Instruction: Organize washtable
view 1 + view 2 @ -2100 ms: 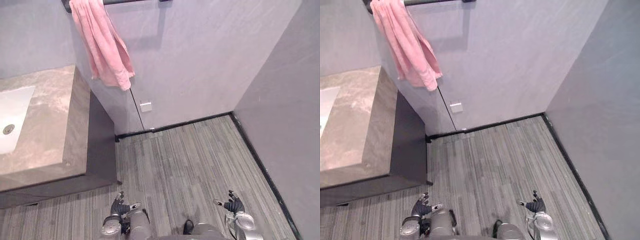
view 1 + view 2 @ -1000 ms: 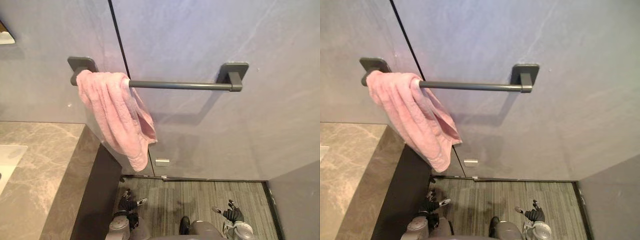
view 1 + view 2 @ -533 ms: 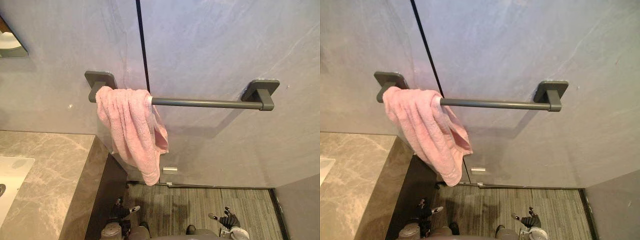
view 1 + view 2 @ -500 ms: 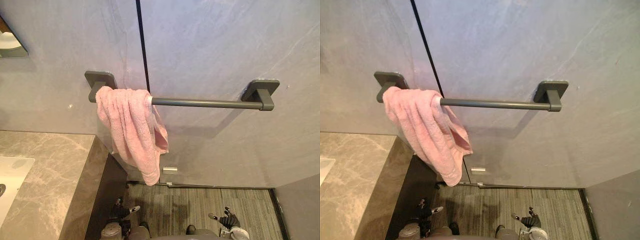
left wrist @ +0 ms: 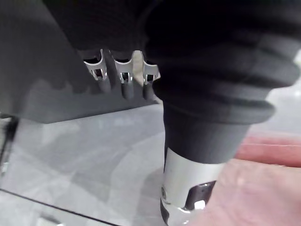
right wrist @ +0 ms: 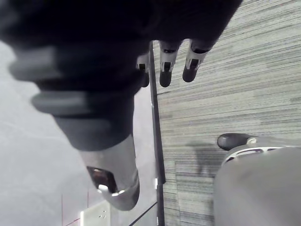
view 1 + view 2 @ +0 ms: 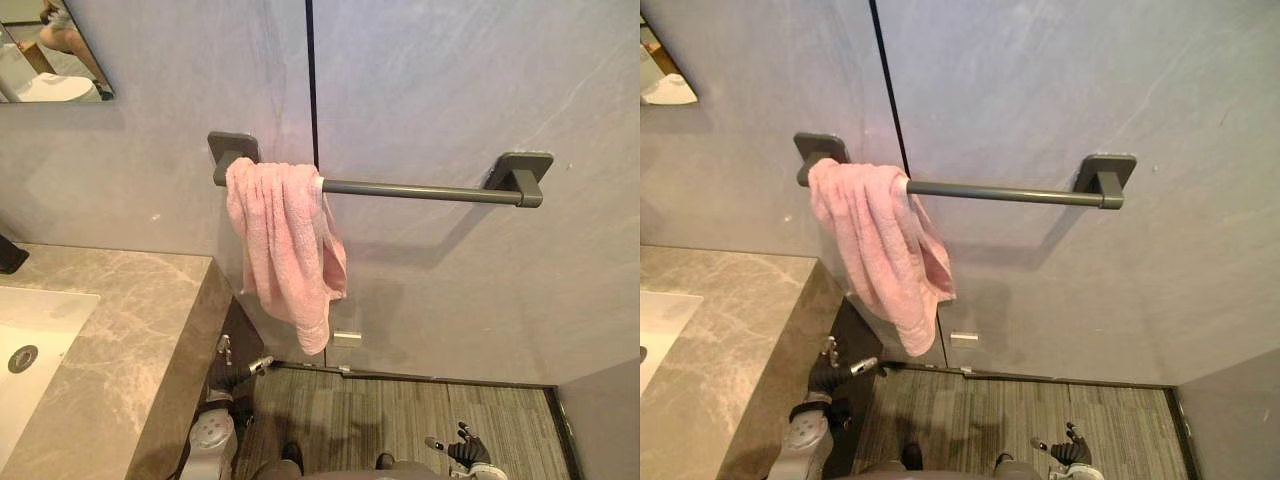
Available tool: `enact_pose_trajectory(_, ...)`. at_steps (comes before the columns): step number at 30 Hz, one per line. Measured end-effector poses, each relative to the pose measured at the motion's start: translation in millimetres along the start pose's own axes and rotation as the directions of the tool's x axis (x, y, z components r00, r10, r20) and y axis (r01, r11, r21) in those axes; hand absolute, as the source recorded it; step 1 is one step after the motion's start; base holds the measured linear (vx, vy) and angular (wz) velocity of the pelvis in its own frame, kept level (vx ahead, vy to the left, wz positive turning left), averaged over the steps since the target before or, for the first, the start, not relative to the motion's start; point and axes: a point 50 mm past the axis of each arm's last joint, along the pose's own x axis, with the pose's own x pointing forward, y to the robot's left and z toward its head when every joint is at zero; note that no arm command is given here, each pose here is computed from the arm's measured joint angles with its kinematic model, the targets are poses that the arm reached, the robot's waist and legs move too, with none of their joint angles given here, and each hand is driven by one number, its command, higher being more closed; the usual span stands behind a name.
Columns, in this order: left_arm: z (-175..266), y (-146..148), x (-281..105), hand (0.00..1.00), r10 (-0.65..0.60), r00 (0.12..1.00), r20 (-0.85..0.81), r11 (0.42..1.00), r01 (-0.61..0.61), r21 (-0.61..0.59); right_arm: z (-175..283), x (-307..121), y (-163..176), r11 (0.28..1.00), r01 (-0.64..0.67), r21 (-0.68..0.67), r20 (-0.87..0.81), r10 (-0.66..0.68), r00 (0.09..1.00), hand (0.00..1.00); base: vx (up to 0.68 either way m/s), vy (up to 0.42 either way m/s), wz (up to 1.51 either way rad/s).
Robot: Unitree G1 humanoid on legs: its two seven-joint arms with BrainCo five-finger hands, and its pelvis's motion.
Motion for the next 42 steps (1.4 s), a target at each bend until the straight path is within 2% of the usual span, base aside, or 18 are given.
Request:
enact_pose_trajectory(9,45,2,2,0.00,0.054,0.977,0.205,0.998,-0.049,-0.030,7,2,3,1.000,-0.009,-0.022,0.021,0.009,1.000,0.00,0.05,-0.005,0.03)
enact_pose_trajectory(16,66,15,4,0.00,0.088,0.949,0.303,0.996,-0.094,0.006,6,2,2,1.000,-0.011,-0.029,0.016,0.012,1.000,0.00,-0.01,-0.001,-0.01)
enact_pose_trajectory(31,92,14,18,0.00,0.072,0.917,0.393,0.996,-0.085,0.015,6,2,-3,0.997,-0.026,-0.071,0.016,0.027,1.000,0.00,-0.03,-0.003,-0.03)
enact_pose_trajectory(42,93,14,22,0.00,0.054,0.918,0.394,0.995,-0.081,0.053,16,5,0,0.997,-0.033,-0.072,0.040,0.036,0.999,0.00,-0.02,-0.002,-0.02)
